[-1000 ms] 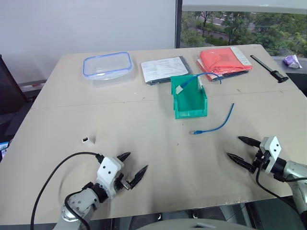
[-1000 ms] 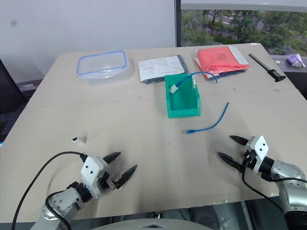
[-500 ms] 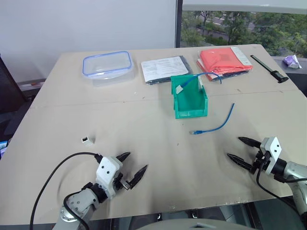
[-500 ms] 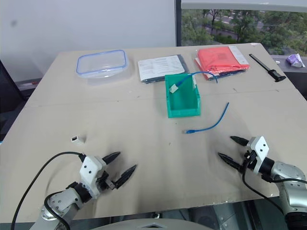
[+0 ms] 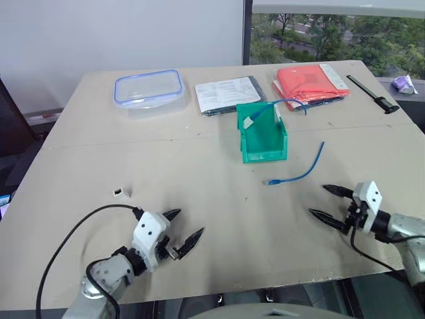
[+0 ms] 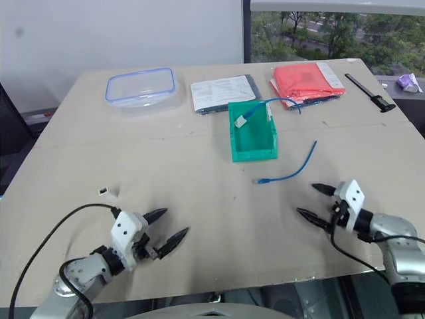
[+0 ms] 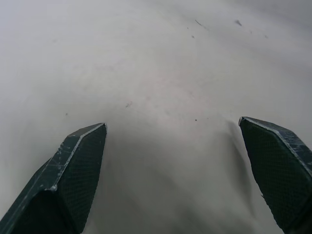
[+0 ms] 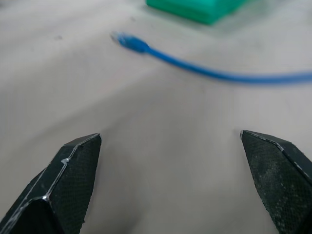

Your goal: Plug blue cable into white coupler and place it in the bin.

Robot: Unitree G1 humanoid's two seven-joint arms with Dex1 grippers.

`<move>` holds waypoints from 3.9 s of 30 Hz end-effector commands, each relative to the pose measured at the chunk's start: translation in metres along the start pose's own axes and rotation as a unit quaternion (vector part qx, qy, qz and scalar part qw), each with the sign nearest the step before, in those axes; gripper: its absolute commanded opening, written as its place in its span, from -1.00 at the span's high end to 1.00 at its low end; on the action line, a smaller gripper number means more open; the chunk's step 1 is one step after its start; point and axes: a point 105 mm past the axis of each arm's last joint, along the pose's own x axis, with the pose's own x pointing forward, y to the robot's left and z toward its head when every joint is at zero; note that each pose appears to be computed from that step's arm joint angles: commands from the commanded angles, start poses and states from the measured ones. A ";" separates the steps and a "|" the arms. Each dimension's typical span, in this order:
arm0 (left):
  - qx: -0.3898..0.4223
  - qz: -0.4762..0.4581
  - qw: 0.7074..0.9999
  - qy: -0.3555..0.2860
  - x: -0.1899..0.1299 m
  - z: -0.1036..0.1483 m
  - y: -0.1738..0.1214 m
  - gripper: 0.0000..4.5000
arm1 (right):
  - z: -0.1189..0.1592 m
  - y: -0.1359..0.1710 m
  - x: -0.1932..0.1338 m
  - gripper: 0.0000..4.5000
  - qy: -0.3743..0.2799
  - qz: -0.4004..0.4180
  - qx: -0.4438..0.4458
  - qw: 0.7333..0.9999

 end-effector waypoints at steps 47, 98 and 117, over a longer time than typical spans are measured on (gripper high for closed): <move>0.169 -0.294 0.940 0.017 0.048 0.081 -0.015 -1.00 | 0.076 0.058 0.103 -0.80 -0.004 0.205 -0.085 0.975; -0.217 -0.440 0.865 -0.103 0.098 0.143 -0.059 0.98 | 0.101 0.080 0.020 -0.84 -0.209 0.115 0.328 0.914; -0.223 -0.444 0.862 -0.103 0.100 0.143 -0.062 1.00 | 0.116 0.090 0.031 0.97 -0.223 0.140 0.342 0.902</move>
